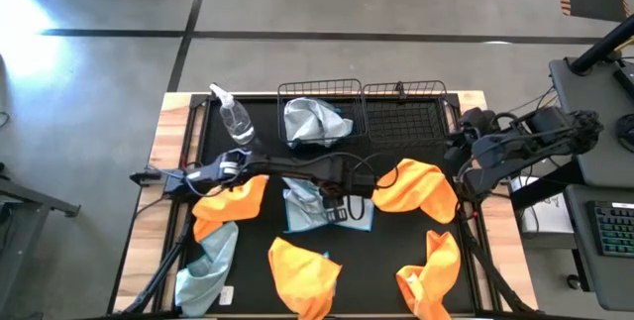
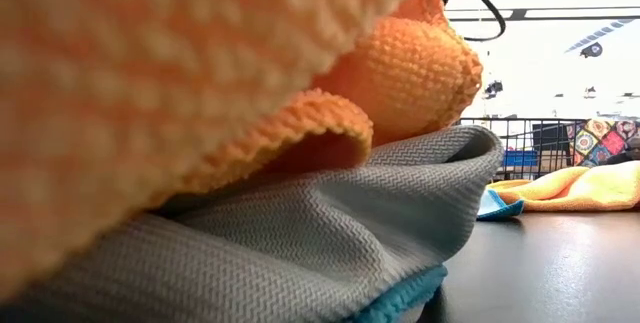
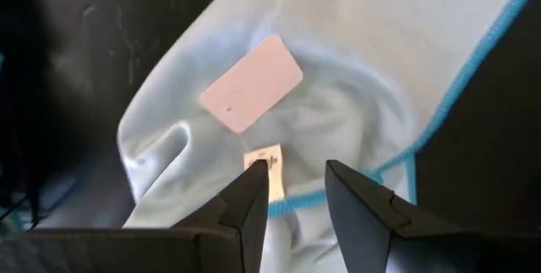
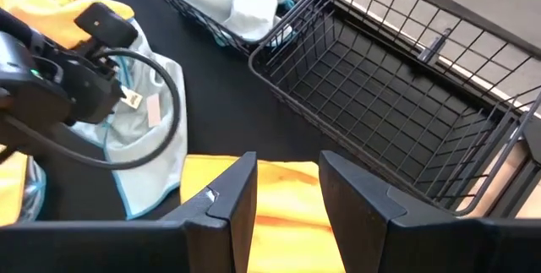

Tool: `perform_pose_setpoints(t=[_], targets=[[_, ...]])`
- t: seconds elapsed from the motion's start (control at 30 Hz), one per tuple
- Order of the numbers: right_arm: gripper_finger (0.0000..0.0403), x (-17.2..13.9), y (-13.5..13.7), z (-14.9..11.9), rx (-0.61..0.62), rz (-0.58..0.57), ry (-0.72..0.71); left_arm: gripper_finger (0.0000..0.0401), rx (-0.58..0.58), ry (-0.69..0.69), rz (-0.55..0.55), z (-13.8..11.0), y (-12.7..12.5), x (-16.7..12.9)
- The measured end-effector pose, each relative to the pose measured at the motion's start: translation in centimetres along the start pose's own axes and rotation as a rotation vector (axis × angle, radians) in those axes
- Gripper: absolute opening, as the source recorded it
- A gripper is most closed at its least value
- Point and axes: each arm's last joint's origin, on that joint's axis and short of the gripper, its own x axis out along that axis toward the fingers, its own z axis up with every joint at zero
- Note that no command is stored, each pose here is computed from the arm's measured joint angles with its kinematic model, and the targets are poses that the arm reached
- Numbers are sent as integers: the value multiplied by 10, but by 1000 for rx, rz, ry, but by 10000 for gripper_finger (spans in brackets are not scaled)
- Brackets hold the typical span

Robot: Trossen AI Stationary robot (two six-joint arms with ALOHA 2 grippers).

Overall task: Sort microfiber towel by color & place in baskets
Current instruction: Put the top blue microfiber towel into the left black wire basket

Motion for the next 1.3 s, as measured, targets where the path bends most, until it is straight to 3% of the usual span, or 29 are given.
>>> perform_pose_setpoints(t=[0.83, 1.3], targets=[[123, 1, 1, -1, 2, 11, 21, 104, 23, 54, 12, 12, -10, 60], [123, 1, 1, -2, 11, 23, 40, 103, 2, 7, 0, 17, -10, 62]])
